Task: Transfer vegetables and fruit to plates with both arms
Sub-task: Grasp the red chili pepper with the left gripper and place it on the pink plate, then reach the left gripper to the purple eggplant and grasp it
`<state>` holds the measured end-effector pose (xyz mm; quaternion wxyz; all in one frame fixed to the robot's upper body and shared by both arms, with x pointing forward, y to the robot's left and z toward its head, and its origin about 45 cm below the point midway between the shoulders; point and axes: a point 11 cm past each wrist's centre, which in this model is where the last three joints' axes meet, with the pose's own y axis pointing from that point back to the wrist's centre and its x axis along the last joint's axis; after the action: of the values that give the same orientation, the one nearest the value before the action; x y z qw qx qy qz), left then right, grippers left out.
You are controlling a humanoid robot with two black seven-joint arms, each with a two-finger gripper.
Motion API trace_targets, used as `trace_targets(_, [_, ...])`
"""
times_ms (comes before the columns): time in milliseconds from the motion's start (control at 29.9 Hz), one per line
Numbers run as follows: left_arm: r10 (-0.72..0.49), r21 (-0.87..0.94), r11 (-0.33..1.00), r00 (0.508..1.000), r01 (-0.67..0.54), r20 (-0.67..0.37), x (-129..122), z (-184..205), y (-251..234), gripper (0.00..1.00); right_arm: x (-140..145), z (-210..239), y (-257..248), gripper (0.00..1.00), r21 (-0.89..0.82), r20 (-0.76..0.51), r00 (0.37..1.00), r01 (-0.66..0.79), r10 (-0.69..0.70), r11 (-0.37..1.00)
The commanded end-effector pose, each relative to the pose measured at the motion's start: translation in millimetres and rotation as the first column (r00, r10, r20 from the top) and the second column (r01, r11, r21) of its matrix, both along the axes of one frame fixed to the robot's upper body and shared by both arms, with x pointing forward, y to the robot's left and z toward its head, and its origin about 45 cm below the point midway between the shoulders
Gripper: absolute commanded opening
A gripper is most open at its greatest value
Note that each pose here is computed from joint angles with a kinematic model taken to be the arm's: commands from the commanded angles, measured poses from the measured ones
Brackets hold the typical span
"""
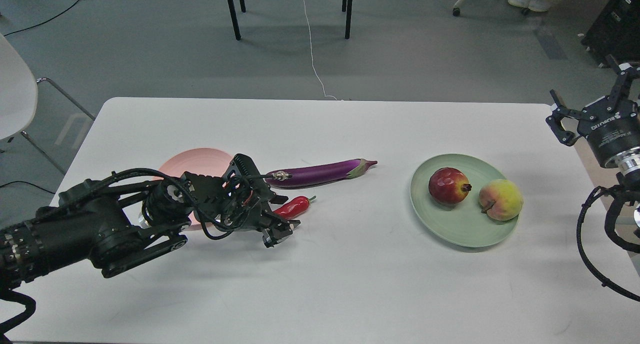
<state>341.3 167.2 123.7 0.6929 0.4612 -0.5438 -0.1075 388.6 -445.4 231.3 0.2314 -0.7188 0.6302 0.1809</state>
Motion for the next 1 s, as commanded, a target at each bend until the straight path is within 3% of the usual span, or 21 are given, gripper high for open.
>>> trace_targets(0, [0.007, 0.0, 1.0, 1.0, -0.007, 0.01, 3.9, 4.2, 3.3, 0.15, -0.3, 1.2, -2.1, 0.98, -0.004, 0.001, 1.0, 0.003, -0.003, 1.0])
trace_targets(200, [0.022, -0.057, 0.998, 0.996, -0.017, 0.086, 14.9, 40.1, 17.7, 0.11, 0.2, 2.5, -1.7, 0.98, -0.003, 0.005, 1.0, 0.003, -0.003, 1.0])
trace_targets(334, [0.135, -0.075, 0.989, 0.981, -0.126, 0.141, 30.2, 76.9, 69.9, 0.13, 0.9, 5.7, -3.9, 0.98, -0.002, 0.013, 1.0, 0.008, -0.008, 1.0])
trace_targets(468, [0.23, -0.015, 0.973, 0.963, -0.23, 0.138, 28.5, 78.6, 125.9, 0.14, 1.0, 6.9, -4.8, 0.98, -0.002, 0.016, 1.0, 0.01, -0.01, 1.0])
trace_targets(701, [0.285, -0.036, 0.959, 0.954, -0.283, 0.097, 22.0, 65.2, 142.2, 0.16, 1.5, 10.0, -4.8, 0.98, -0.005, 0.021, 1.0, 0.007, -0.007, 1.0])
trace_targets(835, [0.345, -0.038, 0.939, 0.933, -0.343, 0.101, 34.9, 41.5, 150.8, 0.26, 0.0, 20.1, -5.9, 0.98, -0.015, 0.034, 0.999, -0.006, 0.007, 1.0])
trace_targets(969, [0.345, -0.046, 0.939, 0.934, -0.342, 0.094, 35.3, 32.9, 145.6, 0.43, -1.2, 23.1, -7.8, 0.98, -0.021, 0.037, 0.999, -0.008, 0.008, 1.0])
